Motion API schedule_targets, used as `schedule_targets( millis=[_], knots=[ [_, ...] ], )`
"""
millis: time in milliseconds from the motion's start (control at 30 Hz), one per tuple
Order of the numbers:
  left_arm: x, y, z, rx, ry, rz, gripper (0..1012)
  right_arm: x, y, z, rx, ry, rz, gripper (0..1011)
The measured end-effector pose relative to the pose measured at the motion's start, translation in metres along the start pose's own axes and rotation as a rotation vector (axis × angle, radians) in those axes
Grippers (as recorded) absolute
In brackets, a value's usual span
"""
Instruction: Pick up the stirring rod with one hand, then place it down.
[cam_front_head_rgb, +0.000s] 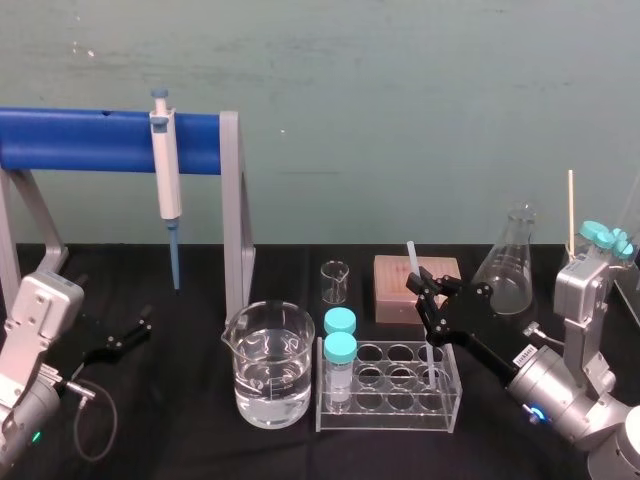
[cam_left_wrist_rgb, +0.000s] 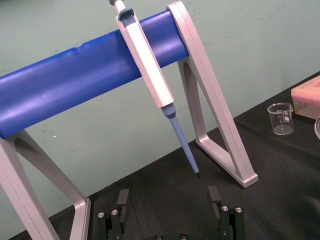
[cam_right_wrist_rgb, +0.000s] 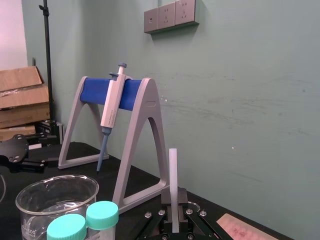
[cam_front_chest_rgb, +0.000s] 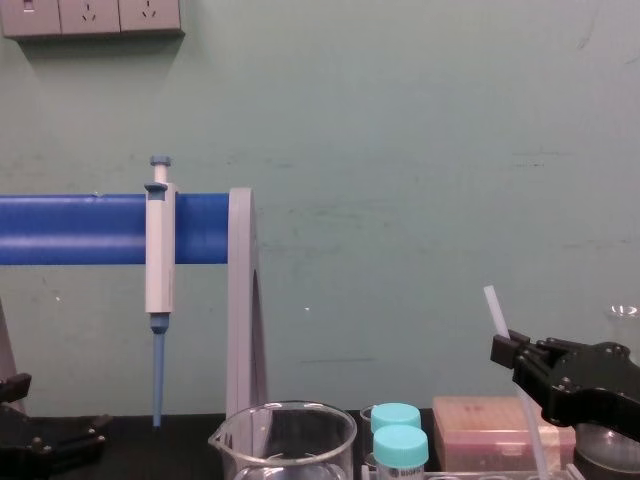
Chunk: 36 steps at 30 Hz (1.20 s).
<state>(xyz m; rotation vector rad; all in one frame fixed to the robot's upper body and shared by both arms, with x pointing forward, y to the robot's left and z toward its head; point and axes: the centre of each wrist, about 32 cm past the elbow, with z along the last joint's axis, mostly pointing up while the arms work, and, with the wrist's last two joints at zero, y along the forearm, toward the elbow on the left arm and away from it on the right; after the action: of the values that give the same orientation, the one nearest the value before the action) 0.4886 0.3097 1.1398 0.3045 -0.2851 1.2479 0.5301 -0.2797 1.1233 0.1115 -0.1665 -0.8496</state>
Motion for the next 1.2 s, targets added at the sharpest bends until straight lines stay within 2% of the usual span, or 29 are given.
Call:
schedule_targets(
  millis=[500, 567, 733, 933, 1200],
  knots=[
    [0.0000, 0.0000, 0.0000, 0.000, 0.000, 0.000, 1000, 0.0002, -0.0001, 0.0002, 0.002, 0.001, -0.001, 66],
    [0.0000, 0.0000, 0.0000, 0.000, 0.000, 0.000, 1000, 0.0003, -0.0001, 0.0002, 0.003, 0.001, -0.001, 99],
    [0.0000, 0.0000, 0.0000, 0.000, 0.000, 0.000, 1000, 0.0003, -0.0001, 0.0003, 0.004, 0.001, -0.002, 273],
    [0.0000, 0.0000, 0.0000, 0.000, 0.000, 0.000, 1000, 0.0003, -0.0001, 0.0002, 0.004, 0.001, -0.002, 425],
    [0.0000, 0.0000, 0.0000, 0.000, 0.000, 0.000, 1000, 0.0003, -0.0001, 0.0002, 0.004, 0.001, -0.002, 715]
  ],
)
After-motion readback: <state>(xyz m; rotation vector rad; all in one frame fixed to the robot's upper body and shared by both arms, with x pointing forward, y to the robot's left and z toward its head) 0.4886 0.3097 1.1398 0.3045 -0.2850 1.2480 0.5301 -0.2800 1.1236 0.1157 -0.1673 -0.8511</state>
